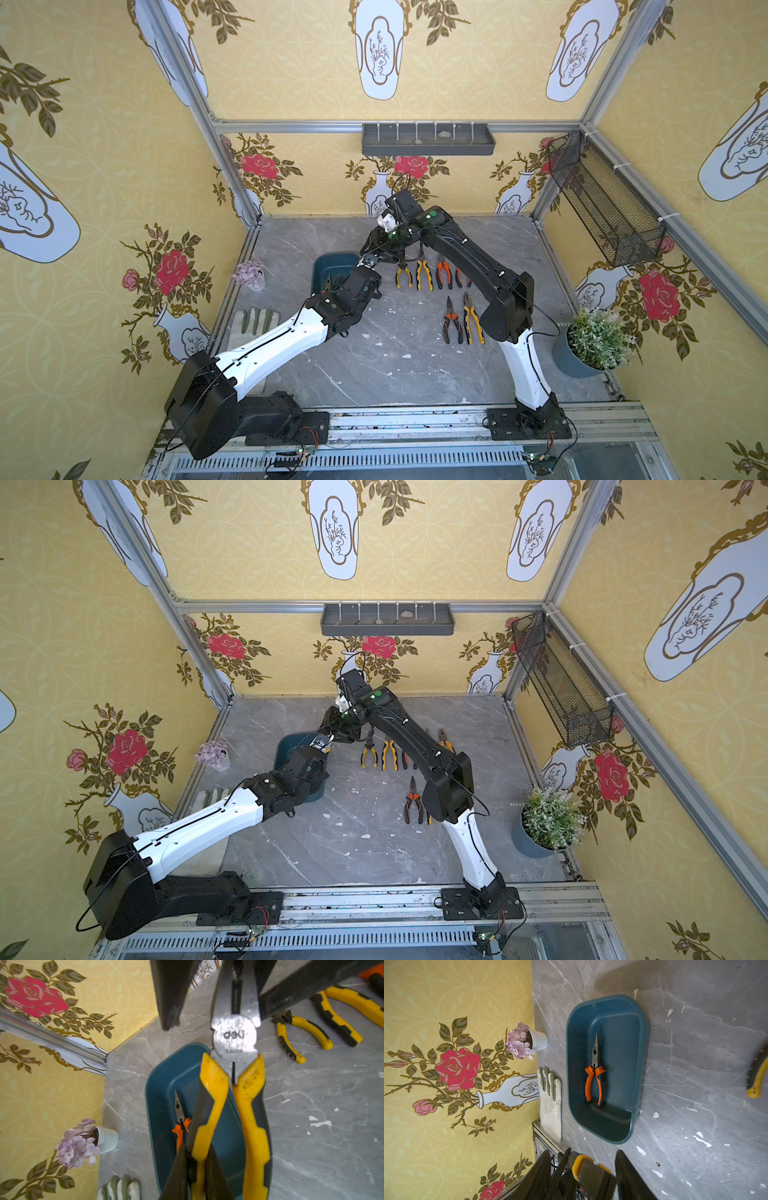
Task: Take the pliers out of the storage box
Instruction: Place the pliers at the center of the board.
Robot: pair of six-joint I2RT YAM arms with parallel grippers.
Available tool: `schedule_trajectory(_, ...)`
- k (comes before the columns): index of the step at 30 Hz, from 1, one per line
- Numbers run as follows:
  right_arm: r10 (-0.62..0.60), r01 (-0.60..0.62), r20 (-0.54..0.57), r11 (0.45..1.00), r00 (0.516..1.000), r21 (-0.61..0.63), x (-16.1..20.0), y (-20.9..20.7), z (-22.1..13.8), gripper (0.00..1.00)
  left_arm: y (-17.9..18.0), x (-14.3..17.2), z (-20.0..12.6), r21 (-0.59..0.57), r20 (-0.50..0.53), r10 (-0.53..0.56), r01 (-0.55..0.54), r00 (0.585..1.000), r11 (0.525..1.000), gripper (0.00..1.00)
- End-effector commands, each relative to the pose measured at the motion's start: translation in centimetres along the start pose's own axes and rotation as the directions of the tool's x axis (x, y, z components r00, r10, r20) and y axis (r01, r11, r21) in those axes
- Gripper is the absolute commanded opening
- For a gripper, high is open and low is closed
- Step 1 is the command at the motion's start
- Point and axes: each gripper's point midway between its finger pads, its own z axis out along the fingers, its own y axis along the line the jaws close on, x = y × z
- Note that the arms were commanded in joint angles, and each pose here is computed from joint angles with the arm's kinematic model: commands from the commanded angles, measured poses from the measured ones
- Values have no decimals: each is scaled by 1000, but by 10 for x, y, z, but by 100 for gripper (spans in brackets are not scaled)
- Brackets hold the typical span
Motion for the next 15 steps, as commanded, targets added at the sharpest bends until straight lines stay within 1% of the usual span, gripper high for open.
schedule_trajectory(1, 5, -5, -6, 1000, 1000, 19, 6, -2, 3, 49, 15, -15, -2, -100, 47, -12, 17, 999, 995, 0)
schedule_trajectory(5, 14, -14, -12, 1000, 1000, 25, 13, -6, 5, 46, 18, -14, -1, -131, 40, -4, 9, 999, 991, 0)
schedule_trajectory(10, 26, -26, -10, 999, 1000, 23, 17, -8, 7, 38, 19, -14, -1, -143, 41, -12, 17, 999, 990, 0)
schedule_trajectory(15, 36, -36, -16, 999, 999, 9, 17, -7, 10, 36, 19, -14, -3, -132, 50, -26, 33, 998, 991, 0)
